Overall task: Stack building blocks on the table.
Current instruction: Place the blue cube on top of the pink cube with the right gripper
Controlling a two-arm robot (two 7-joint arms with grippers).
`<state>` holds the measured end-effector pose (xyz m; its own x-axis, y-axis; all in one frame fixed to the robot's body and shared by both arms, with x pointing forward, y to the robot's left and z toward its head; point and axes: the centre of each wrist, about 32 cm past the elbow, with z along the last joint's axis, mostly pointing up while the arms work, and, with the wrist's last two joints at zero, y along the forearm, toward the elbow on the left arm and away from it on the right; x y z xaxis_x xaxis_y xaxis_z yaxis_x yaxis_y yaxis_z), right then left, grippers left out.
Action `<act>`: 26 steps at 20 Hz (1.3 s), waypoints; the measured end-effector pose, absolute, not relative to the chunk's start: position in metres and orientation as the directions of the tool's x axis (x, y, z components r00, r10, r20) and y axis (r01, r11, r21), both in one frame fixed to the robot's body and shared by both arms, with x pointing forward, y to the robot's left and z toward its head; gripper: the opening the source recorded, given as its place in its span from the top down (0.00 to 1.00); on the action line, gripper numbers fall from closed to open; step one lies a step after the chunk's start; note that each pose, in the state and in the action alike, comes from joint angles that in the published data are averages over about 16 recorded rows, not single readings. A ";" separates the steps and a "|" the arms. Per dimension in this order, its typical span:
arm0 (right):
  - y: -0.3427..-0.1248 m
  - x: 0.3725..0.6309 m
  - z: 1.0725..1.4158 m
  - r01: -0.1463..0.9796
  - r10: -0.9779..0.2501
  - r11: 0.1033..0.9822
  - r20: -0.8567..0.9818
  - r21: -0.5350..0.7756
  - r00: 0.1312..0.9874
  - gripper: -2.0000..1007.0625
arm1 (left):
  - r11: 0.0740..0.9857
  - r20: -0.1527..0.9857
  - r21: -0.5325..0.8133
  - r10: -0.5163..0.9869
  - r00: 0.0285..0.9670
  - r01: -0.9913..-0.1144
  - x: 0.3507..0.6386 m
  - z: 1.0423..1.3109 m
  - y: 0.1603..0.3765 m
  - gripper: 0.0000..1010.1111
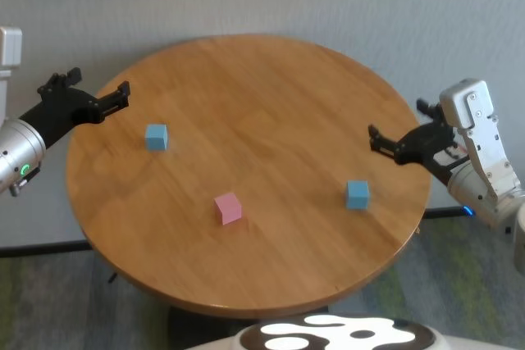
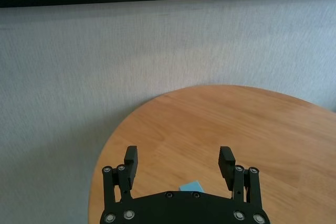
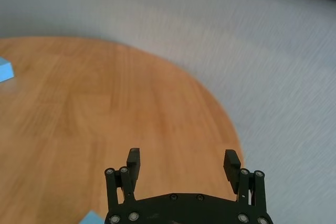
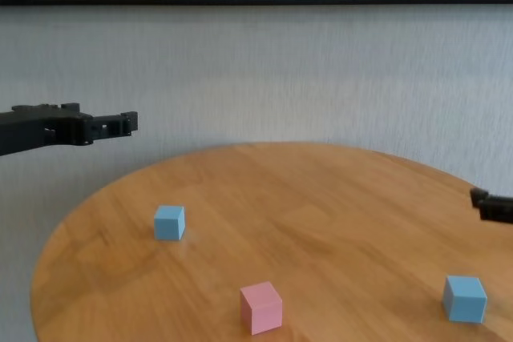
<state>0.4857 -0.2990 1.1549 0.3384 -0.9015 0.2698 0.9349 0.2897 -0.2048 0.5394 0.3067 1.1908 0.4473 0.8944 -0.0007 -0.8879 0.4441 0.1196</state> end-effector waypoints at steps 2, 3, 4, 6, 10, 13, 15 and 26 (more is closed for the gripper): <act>-0.295 0.485 1.161 0.925 -0.908 0.290 0.234 -0.247 0.347 0.00 | 0.446 0.000 0.121 0.894 0.449 -0.887 0.540 1.191 0.306 0.01; -0.292 0.485 1.164 0.918 -0.911 0.291 0.215 -0.271 0.352 0.00 | 0.446 0.000 0.122 0.893 0.450 -0.886 0.540 1.191 0.306 0.01; -0.289 0.484 1.168 0.910 -0.914 0.292 0.196 -0.295 0.356 0.00 | 0.447 0.000 0.123 0.893 0.451 -0.886 0.540 1.191 0.306 0.01; -0.283 0.484 1.175 0.892 -0.919 0.292 0.158 -0.344 0.361 0.00 | 0.448 0.000 0.124 0.892 0.452 -0.885 0.540 1.191 0.305 0.01; -0.268 0.483 1.187 0.859 -0.929 0.285 0.100 -0.426 0.357 0.00 | 0.450 0.001 0.126 0.891 0.454 -0.884 0.540 1.191 0.305 0.01; -0.255 0.483 1.193 0.838 -0.936 0.270 0.074 -0.475 0.344 0.00 | 0.451 0.001 0.127 0.891 0.455 -0.884 0.540 1.191 0.305 0.01; -0.247 0.483 1.196 0.826 -0.942 0.254 0.065 -0.503 0.330 0.00 | 0.451 0.001 0.127 0.890 0.455 -0.883 0.540 1.192 0.305 0.01; -0.209 0.486 1.201 0.772 -0.973 0.141 0.056 -0.619 0.223 0.00 | 0.453 0.002 0.129 0.889 0.457 -0.882 0.540 1.192 0.304 0.01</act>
